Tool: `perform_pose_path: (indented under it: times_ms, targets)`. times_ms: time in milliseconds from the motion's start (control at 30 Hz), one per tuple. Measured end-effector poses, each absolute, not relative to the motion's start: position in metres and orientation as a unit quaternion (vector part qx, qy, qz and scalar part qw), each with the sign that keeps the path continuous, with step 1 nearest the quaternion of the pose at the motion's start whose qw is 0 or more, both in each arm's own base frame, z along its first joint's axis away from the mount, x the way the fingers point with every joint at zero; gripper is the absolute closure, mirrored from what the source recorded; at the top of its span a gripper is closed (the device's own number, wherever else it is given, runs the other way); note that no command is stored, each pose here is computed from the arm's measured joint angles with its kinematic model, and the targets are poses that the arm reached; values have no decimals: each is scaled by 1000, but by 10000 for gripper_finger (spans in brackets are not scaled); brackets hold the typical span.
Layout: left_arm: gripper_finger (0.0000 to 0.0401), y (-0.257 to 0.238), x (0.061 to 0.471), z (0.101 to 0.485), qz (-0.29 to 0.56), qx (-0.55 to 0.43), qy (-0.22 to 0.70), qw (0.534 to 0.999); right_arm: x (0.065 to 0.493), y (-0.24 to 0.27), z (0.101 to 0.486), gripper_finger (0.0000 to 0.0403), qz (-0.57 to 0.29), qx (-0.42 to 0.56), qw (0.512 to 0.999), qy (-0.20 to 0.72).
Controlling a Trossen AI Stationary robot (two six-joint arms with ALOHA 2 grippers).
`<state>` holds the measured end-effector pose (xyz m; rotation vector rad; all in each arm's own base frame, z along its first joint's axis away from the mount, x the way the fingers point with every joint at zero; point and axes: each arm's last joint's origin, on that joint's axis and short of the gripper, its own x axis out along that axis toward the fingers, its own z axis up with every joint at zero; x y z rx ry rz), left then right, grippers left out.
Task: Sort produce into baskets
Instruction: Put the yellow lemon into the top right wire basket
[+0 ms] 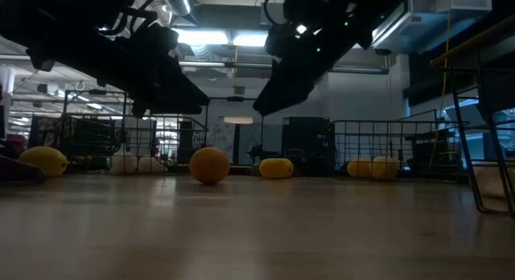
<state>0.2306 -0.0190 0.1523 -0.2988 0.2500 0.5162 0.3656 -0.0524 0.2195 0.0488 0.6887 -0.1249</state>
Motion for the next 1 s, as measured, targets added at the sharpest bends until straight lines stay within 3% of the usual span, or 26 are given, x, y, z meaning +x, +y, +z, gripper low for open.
perform_pose_path:
  times_ms: [233,500,1000]
  targets:
    - [187,-15,229,147,269,-147,148,940,379,-54,200,109,-51,27,943,329]
    - [194,-18,230,143,250,-160,158,942,386,-55,178,109,-49,31,936,347]
    - [199,-20,255,116,272,-178,192,926,388,-55,179,109,-53,40,940,336]
